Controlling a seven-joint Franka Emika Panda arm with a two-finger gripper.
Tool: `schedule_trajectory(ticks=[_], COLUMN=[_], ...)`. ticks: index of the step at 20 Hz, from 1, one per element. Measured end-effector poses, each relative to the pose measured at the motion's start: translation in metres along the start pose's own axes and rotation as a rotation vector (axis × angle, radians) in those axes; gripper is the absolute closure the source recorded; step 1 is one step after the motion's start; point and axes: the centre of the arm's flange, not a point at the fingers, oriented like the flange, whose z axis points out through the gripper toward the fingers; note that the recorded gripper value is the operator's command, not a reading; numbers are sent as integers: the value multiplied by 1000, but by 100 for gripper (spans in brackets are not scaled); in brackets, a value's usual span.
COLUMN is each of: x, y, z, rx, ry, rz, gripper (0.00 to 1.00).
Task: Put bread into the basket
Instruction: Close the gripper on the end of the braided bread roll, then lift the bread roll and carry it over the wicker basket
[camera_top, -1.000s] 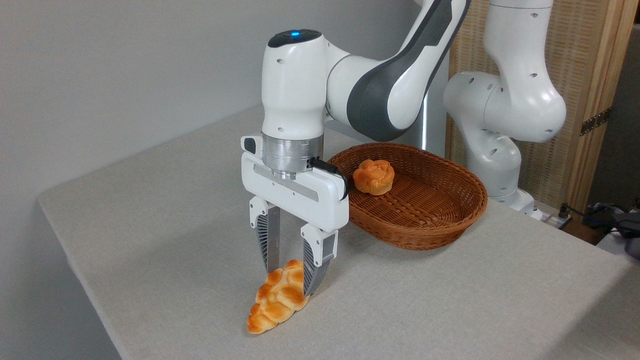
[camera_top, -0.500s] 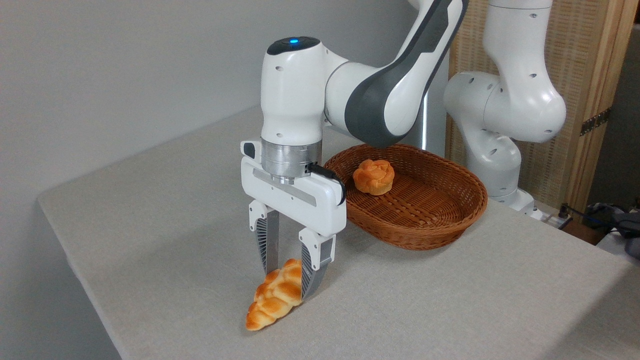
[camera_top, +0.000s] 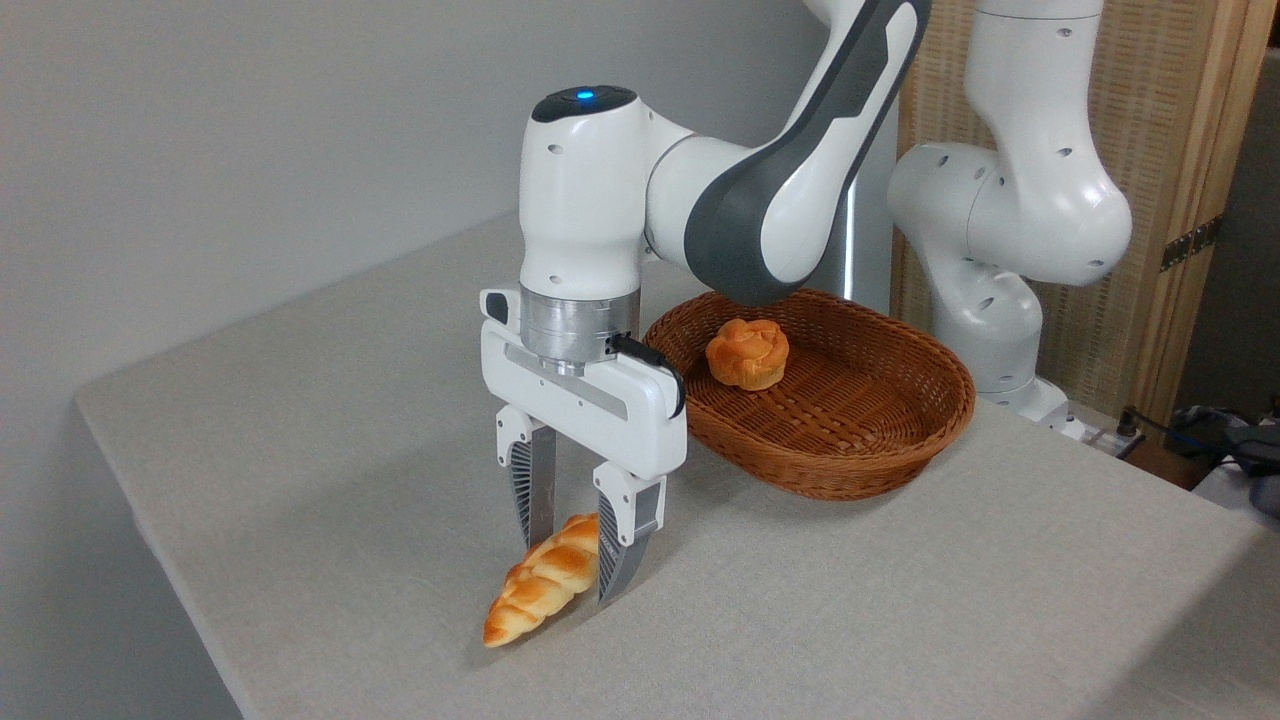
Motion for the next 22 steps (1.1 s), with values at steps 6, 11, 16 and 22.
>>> schedule_trajectory(ticks=[6, 11, 16, 22], x=[0, 0, 0, -1], y=[1, 1, 2, 2], z=[0, 0, 2, -8], rx=[0, -1, -6, -29], ry=[0, -1, -7, -40], rz=[13, 19, 60, 77], gripper=[57, 65, 67, 67])
